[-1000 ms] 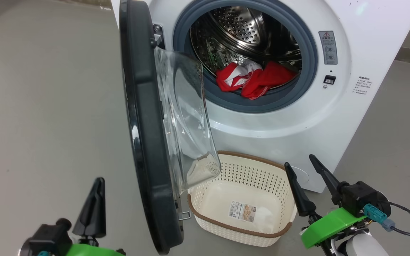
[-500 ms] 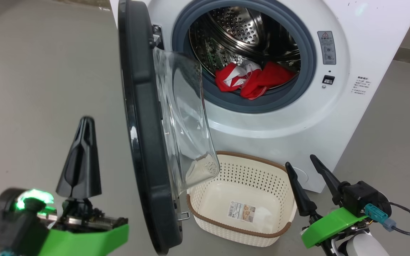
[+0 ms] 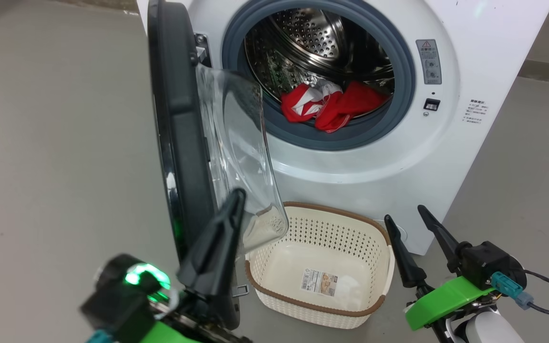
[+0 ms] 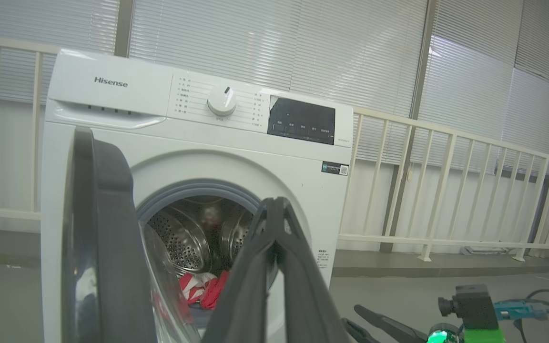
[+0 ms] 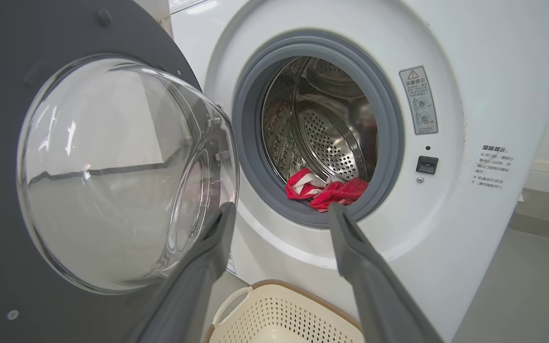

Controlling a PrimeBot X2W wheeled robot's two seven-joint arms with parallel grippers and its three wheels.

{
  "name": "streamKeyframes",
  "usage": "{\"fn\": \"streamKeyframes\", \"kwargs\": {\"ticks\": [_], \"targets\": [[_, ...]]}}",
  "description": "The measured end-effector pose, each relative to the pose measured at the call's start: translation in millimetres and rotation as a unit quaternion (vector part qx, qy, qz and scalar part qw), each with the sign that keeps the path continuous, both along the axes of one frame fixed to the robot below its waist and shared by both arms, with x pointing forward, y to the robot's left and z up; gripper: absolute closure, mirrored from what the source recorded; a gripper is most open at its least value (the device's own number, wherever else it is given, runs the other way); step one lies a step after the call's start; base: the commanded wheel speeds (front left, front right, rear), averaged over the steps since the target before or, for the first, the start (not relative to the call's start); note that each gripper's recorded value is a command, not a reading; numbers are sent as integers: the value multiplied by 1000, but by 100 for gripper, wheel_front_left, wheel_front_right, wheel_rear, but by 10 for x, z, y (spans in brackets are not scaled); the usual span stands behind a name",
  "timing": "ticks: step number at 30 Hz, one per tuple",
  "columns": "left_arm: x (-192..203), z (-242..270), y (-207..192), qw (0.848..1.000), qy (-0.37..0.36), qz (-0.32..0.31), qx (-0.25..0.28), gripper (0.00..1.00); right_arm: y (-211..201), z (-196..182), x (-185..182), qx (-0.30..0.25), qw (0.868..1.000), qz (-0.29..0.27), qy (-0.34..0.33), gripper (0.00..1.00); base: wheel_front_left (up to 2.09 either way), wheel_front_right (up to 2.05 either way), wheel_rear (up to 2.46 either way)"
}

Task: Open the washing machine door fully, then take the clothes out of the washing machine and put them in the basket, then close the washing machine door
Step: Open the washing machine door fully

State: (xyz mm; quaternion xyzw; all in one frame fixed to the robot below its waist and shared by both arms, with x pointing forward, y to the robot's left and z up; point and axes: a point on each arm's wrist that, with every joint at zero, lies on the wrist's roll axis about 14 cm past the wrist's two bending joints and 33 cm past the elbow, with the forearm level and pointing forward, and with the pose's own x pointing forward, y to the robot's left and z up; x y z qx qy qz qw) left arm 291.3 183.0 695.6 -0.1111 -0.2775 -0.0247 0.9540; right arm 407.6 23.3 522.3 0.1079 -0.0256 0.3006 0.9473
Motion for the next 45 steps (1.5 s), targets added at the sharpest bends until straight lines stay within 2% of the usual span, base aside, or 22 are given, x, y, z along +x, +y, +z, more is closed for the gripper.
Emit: {"fn": "streamKeyframes", "kwargs": {"ticks": [7,16,29,37,45], "targets": [[191,-561,-152,994,104,-31,-14,100,-45,-29,36,-1,1000,-8,3,0,0,0,0],[263,-1280,-94,972,232,-13,-30,100,-59,-68,44,-2,1000,-9,8,0,0,0,0],[254,-1396,179,967,247,41,-41,100,-47,-177,79,-5,1000,-7,21,0,0,0,0],[66,-1426,562,961,244,113,-56,100,34,-217,104,-11,1000,5,23,0,0,0,0],[-182,-1423,988,949,234,193,-86,100,202,-254,101,-22,999,32,22,0,0,0,0]]}}
